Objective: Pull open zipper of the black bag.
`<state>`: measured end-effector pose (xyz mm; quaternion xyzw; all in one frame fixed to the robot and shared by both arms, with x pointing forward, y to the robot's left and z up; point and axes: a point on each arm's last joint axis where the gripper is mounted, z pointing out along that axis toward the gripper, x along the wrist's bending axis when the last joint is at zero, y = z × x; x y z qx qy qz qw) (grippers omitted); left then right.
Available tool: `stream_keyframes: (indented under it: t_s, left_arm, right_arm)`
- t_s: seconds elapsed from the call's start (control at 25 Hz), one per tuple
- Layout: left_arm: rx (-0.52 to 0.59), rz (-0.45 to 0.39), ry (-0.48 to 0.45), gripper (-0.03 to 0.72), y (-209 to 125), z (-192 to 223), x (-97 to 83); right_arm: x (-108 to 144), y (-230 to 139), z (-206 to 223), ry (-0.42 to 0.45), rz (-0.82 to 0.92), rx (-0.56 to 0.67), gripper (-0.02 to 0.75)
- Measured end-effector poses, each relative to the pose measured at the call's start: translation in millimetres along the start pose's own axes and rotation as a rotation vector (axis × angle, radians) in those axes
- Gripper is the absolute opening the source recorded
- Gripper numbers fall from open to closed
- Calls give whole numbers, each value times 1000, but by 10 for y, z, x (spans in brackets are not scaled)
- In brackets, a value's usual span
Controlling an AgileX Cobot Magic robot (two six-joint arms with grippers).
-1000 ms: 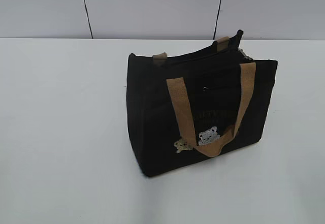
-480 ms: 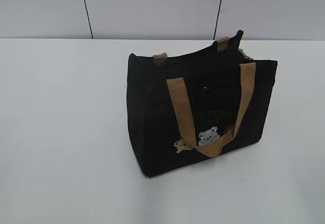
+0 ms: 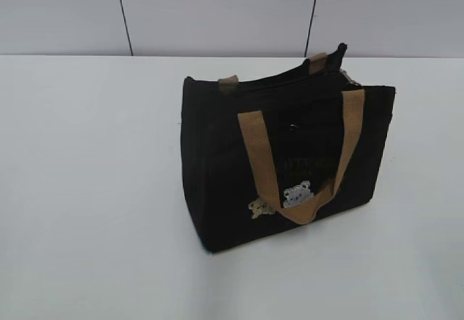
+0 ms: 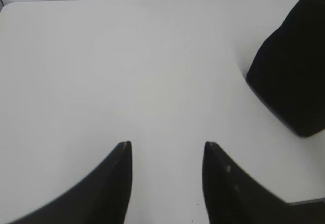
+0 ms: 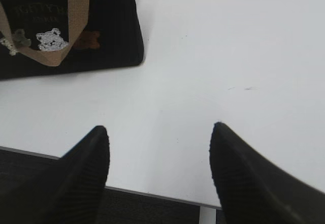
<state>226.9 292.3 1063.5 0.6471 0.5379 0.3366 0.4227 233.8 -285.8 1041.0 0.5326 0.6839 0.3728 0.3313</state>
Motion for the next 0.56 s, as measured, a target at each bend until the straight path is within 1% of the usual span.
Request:
stream_keyframes:
  t_s: [0.08, 0.24, 0.44, 0.56]
  left_arm:
    - [0, -4, 20, 342, 0, 1, 3]
    - [0, -10, 42, 342, 1, 3, 5]
    - [0, -9, 43, 342, 1, 3, 6]
    - [0, -9, 43, 325, 1, 3, 6]
  right_arm:
    - [0, 1, 2, -16, 9, 1, 472]
    - [-1, 2, 3, -19, 0, 1, 472]
    - [-1, 2, 3, -20, -1, 1, 472]
    - [-1, 2, 3, -20, -1, 1, 472]
